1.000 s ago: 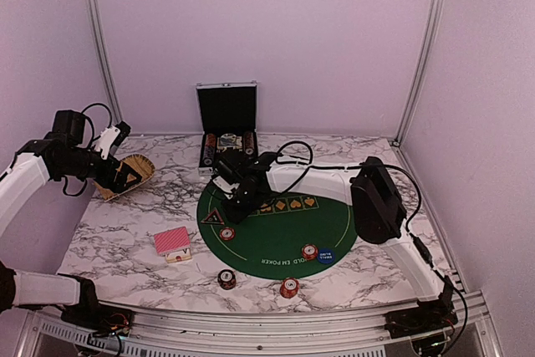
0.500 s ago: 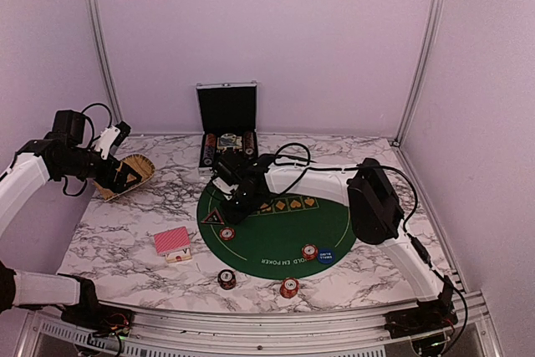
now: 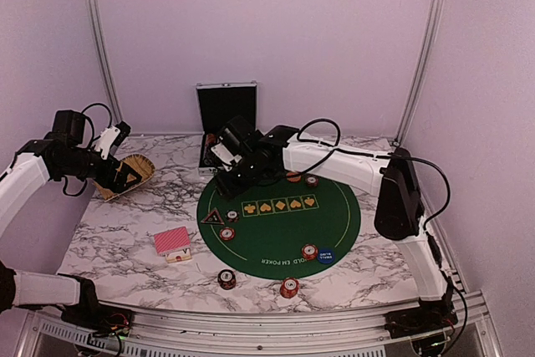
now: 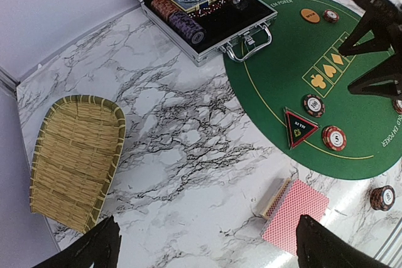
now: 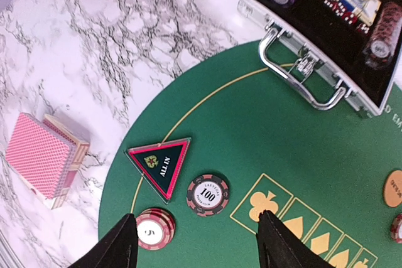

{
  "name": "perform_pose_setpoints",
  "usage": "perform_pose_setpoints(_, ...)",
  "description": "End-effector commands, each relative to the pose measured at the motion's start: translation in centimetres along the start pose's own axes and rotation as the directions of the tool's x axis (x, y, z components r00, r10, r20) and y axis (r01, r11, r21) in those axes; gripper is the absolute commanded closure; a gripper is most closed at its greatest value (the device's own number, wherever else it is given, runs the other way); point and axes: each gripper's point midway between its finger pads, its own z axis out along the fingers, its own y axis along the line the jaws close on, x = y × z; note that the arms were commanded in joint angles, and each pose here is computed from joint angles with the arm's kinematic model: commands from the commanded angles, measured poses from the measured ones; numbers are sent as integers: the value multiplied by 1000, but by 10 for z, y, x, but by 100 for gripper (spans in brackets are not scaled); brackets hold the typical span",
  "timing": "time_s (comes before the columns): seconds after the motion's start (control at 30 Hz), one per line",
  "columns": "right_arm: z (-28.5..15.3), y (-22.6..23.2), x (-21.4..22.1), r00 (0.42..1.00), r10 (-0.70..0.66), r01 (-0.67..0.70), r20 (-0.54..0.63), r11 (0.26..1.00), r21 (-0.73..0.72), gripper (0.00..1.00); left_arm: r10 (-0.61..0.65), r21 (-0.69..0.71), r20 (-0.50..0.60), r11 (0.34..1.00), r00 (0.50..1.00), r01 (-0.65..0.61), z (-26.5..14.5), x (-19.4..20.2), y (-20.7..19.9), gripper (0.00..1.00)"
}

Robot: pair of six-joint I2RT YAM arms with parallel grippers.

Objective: Distribute texas hold em gaming equipment

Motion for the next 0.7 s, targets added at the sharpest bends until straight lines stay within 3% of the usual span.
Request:
perform_pose_setpoints(0.0,-42,19,-9,997,-52,52,49,999,3,36,-2,3,5,1000,1000,2,-8,-1,-3,1)
perform_pose_setpoints(0.17,-66,66,28,985,-175,175,-6,984,-27,23,1,1,7,1000,1000,-1,-9,-2,-3,1)
perform_pose_setpoints(0.37,-80,119,89,959,-270,255,-86,955,-151,15,-5,3,-3,1000,1000,5,-6,0,-2,1)
perform_pose_setpoints(0.67,-64,137,142,933,-303,261,-193,941,-217,7,-12,3,2,1000,1000,12,-8,0,-3,1)
